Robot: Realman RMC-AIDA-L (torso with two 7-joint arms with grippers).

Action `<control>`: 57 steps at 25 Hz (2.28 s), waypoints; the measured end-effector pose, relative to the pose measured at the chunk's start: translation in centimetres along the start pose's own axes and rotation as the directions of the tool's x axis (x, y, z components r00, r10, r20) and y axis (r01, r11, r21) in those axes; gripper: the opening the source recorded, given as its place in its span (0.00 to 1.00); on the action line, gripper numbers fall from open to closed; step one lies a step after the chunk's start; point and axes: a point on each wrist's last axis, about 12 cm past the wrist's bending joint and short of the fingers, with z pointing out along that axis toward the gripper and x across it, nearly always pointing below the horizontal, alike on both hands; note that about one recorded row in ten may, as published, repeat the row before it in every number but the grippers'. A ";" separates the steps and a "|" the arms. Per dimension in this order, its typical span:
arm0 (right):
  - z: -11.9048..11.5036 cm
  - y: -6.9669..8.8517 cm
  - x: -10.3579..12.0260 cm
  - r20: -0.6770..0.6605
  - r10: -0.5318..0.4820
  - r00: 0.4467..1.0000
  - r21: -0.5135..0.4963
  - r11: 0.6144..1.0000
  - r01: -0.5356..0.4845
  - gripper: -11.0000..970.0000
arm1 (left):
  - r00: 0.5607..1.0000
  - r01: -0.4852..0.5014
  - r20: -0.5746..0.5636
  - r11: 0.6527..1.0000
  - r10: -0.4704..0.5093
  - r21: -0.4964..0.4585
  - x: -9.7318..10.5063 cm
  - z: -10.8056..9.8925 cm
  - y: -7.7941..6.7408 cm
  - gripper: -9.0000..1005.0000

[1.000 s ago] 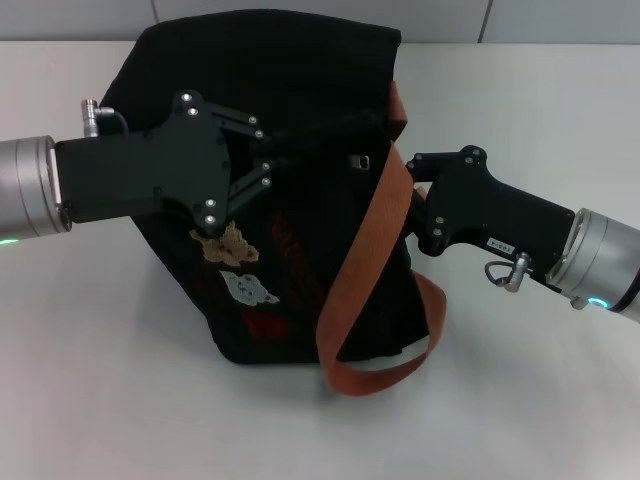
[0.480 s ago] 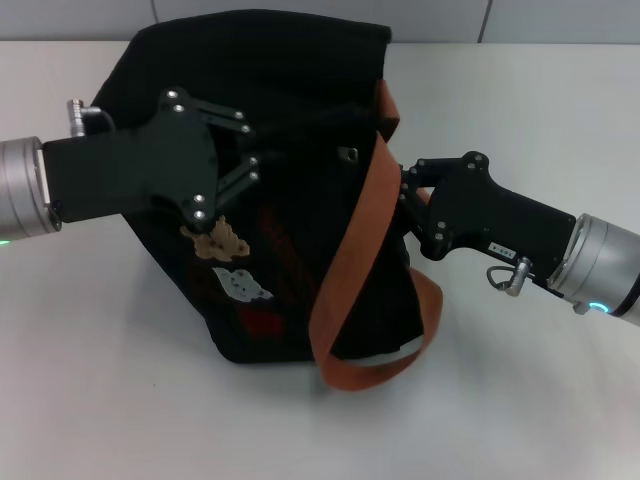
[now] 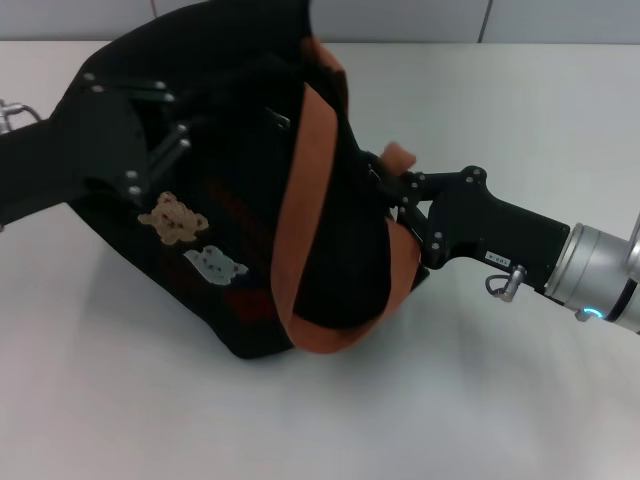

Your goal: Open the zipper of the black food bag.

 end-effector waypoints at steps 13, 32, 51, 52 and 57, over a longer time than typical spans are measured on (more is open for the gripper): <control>-1.5 -0.4 0.8 -0.007 0.033 0.999 0.088 0.996 -0.032 0.06 | 0.999 0.032 -0.001 0.991 -0.032 -0.127 0.8 -2.8 -0.5 0.17; -5.2 -2.2 -0.6 0.323 0.091 0.942 0.391 0.893 -0.220 0.43 | 0.943 0.281 -0.025 0.836 -0.332 -0.471 8.3 -0.8 -2.9 0.19; -11.6 -2.3 -3.9 0.216 0.147 0.965 0.006 0.988 -0.152 0.72 | 0.943 0.302 0.255 0.865 -0.212 -0.400 3.7 -6.8 -5.2 0.77; -11.7 -1.8 -4.5 0.165 0.139 0.976 -0.126 0.985 -0.119 0.72 | 0.948 0.284 0.240 0.895 -0.209 -0.344 3.0 -7.9 -5.8 0.77; -10.6 -0.8 -4.8 0.047 0.109 0.993 -0.345 0.935 -0.086 0.72 | 0.953 0.293 0.134 0.941 -0.273 -0.167 2.1 -9.6 -6.3 0.77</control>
